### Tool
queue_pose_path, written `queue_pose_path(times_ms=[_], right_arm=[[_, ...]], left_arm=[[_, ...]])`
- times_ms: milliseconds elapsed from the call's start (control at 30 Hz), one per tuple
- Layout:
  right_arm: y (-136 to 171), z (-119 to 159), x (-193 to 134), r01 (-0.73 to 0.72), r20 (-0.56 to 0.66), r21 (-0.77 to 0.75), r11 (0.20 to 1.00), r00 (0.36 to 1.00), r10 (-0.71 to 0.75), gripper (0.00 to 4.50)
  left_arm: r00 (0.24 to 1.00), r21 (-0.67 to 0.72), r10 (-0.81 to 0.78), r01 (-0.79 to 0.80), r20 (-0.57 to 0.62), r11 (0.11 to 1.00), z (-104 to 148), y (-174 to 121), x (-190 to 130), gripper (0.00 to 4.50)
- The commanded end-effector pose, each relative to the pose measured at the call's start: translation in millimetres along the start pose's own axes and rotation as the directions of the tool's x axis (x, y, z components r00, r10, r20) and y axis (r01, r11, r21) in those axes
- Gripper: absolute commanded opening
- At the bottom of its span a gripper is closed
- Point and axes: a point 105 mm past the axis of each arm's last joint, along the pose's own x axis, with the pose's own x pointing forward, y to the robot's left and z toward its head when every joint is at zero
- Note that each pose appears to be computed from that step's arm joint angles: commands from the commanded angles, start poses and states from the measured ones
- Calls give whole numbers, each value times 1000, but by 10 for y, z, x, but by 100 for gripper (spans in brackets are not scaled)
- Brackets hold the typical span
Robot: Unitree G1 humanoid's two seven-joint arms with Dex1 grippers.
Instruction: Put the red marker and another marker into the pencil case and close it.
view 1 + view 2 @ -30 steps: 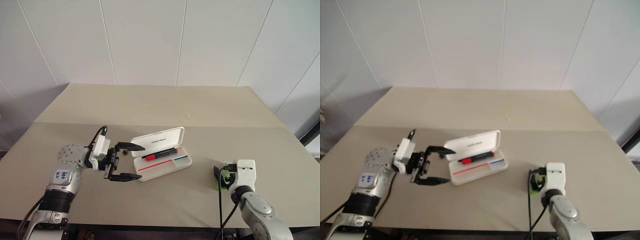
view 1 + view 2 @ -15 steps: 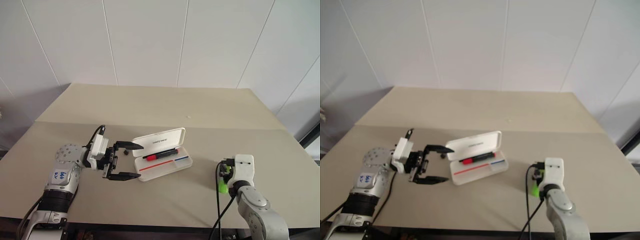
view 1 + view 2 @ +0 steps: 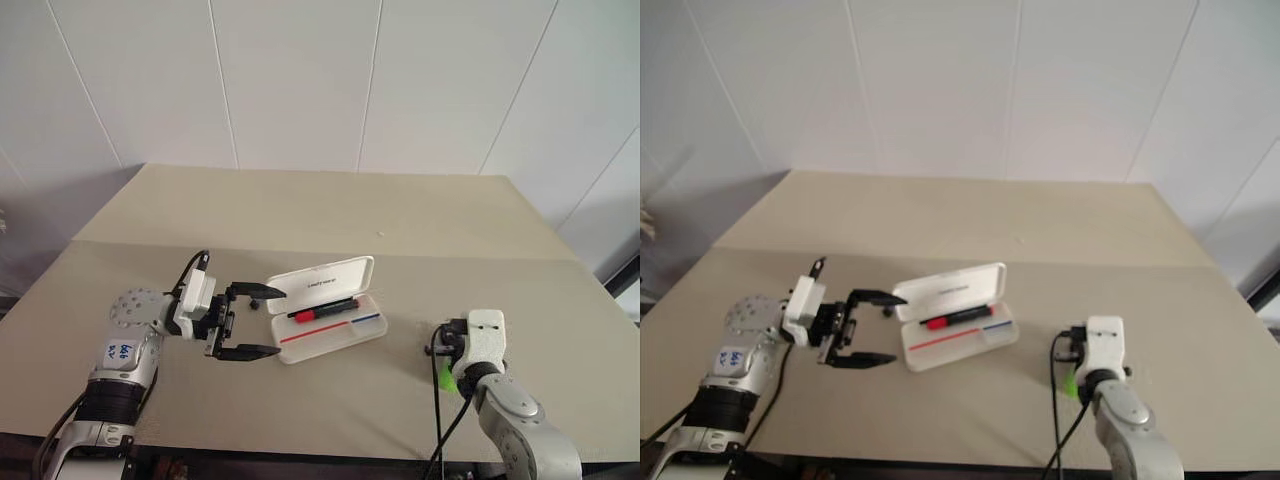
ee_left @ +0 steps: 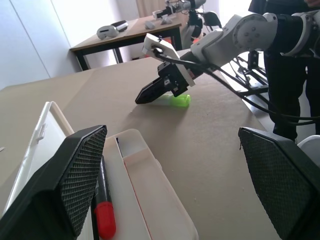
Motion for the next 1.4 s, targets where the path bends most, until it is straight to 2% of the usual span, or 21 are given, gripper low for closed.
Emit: queue_pose_path(times_ms=[33, 133, 200, 267, 433, 533, 567, 667, 833, 1000, 1400], right_arm=[[165, 103, -29, -183, -1, -279, 943, 982, 190, 37], [3, 92, -28, -99, 10, -185, 978, 995, 103, 37], [-15, 123, -49, -86, 22, -168, 982, 996, 91, 109], [21, 184, -73, -91, 42, -147, 985, 994, 98, 151], [24, 343, -115, -52, 95, -140, 989, 993, 66, 324], [-42, 337, -176, 12, 87, -126, 992, 996, -1, 437], [-67, 324, -195, 36, 79, -113, 993, 997, -27, 447], [-188, 262, -267, 152, 37, -53, 987, 988, -150, 447], [-244, 202, -390, 257, -21, -7, 966, 966, -258, 447], [-148, 135, -433, 271, -80, 26, 962, 960, -268, 447], [-147, 80, -316, 275, -122, 92, 957, 957, -264, 447]], left_arm=[[1000, 40, 0, -1, 9, 999, 67, 25, -25, 450], [1000, 39, -1, 0, 10, 999, 58, 24, -9, 450], [1000, 40, -3, 2, 13, 999, 55, 22, 5, 450], [1000, 40, -5, 4, 17, 999, 52, 19, 18, 450], [1000, 34, -10, 9, 26, 999, 38, 15, 26, 450], [1000, 28, -12, 11, 28, 1000, 17, 21, 24, 450], [1000, 27, -13, 12, 29, 1000, 12, 23, 25, 450], [999, 25, -19, 18, 32, 1000, -2, 37, 35, 450], [998, 25, -37, 35, 48, 999, -16, 67, 78, 450], [997, 30, -47, 45, 64, 999, -18, 99, 126, 450], [997, 42, -39, 36, 73, 998, -9, 102, 131, 450]])
